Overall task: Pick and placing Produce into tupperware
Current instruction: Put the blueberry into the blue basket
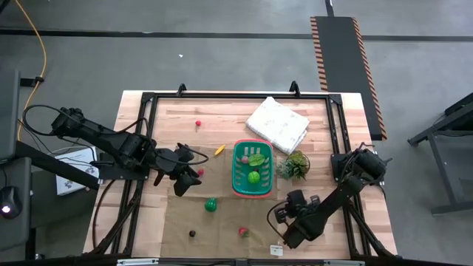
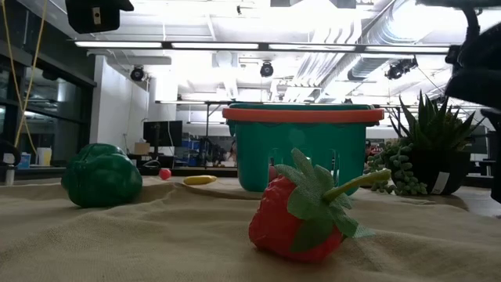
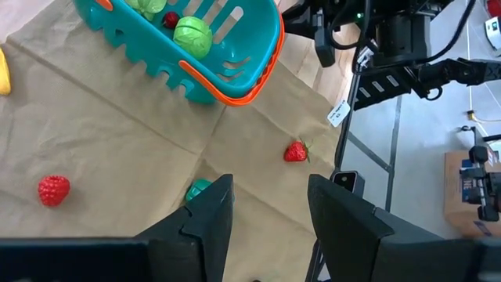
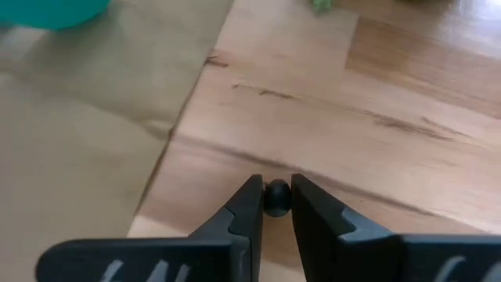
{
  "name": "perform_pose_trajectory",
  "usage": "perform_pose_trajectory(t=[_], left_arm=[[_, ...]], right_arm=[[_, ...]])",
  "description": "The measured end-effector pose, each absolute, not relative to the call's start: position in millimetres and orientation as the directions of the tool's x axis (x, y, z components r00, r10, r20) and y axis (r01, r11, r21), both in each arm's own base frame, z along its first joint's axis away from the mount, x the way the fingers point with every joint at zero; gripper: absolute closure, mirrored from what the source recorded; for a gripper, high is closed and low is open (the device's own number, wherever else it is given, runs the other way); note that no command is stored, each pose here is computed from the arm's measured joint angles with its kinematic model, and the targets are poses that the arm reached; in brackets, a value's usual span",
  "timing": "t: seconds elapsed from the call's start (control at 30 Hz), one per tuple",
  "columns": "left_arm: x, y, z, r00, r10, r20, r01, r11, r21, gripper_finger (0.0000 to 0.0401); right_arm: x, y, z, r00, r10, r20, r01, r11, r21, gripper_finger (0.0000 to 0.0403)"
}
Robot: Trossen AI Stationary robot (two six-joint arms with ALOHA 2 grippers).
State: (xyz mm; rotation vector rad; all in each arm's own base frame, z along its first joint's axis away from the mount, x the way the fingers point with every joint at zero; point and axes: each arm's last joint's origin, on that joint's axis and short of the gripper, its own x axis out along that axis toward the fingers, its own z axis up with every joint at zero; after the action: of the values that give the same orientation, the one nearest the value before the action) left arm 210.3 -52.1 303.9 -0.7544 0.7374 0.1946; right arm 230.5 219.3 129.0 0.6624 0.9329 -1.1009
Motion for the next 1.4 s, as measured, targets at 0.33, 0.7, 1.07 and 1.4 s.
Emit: perform_pose_trajectory(t=[0.33, 0.7, 1.07, 1.4], left_arm=[[210, -52, 304, 0.736, -0.093, -0.671, -0.41, 0.727, -0.551, 0.0247], [210, -52, 304, 0.738, -0.087, -0.67, -0.412, 0.727, -0.549, 0.0247], [210, -52, 304, 0.738, -0.084, -0.67, -0.422, 0.717, -0.555, 0.0247], [210, -51, 304, 0.742, -0.055, -0.668, -0.413, 0.747, -0.52, 0.0247]], right_arm=[[244, 235, 158, 0.196, -0.381, -0.903, 0.899, 0.438, 0.011, 0.0357], [261, 255, 211, 0.272, -0.304, -0.913, 0.842, 0.535, 0.072, 0.0357], [290, 251, 275, 0.431, -0.295, -0.853, 0.762, 0.624, 0.17, 0.0357], [348, 191, 295, 0.484, -0.314, -0.817, 0.711, 0.685, 0.158, 0.0357]])
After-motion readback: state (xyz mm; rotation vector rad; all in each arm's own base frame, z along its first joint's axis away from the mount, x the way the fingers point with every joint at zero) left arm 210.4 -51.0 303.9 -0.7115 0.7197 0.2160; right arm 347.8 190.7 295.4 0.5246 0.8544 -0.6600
